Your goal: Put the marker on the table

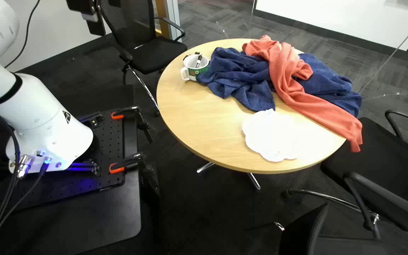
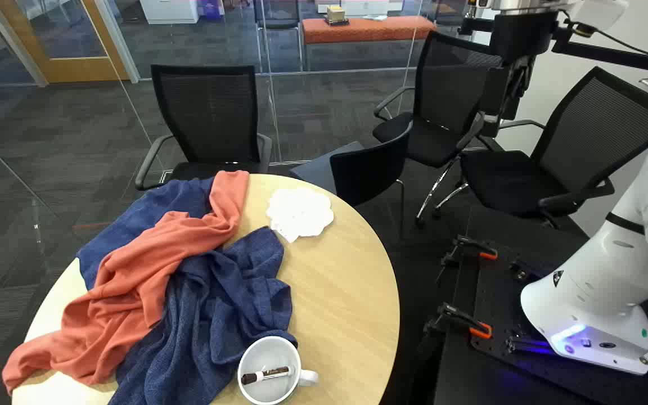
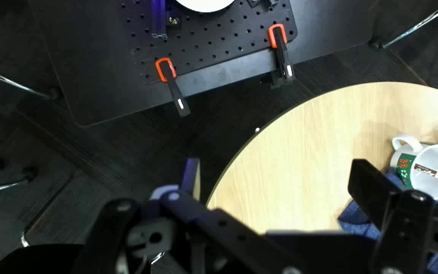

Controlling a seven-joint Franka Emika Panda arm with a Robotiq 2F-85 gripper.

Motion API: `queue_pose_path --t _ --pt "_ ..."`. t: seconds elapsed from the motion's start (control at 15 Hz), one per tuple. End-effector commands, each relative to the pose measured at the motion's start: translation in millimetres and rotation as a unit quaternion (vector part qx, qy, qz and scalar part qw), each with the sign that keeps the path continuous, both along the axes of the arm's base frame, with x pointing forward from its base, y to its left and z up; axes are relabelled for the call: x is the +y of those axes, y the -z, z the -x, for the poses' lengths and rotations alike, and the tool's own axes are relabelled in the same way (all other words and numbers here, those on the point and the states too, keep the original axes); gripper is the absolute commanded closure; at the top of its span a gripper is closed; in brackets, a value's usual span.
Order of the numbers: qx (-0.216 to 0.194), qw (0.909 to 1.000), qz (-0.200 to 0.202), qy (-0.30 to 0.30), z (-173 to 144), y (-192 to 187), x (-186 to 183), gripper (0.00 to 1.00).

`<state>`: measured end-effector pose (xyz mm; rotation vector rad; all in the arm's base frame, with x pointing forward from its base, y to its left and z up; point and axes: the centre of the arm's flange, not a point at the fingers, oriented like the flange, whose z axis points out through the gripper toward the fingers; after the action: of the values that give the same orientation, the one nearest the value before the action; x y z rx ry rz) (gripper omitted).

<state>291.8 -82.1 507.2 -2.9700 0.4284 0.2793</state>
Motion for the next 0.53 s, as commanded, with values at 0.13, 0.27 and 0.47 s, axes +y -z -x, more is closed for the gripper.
queue_pose_path --t 0.13,0.27,0.47 --pt "0.000 1.0000 0.000 0.000 0.0 0.0 0.0 0.00" --pt "0.000 1.0000 0.000 0.000 0.0 0.0 0.0 0.00" --pt "-0.004 0.9999 0.003 -0.011 -4.5 2.3 5.7 0.00"
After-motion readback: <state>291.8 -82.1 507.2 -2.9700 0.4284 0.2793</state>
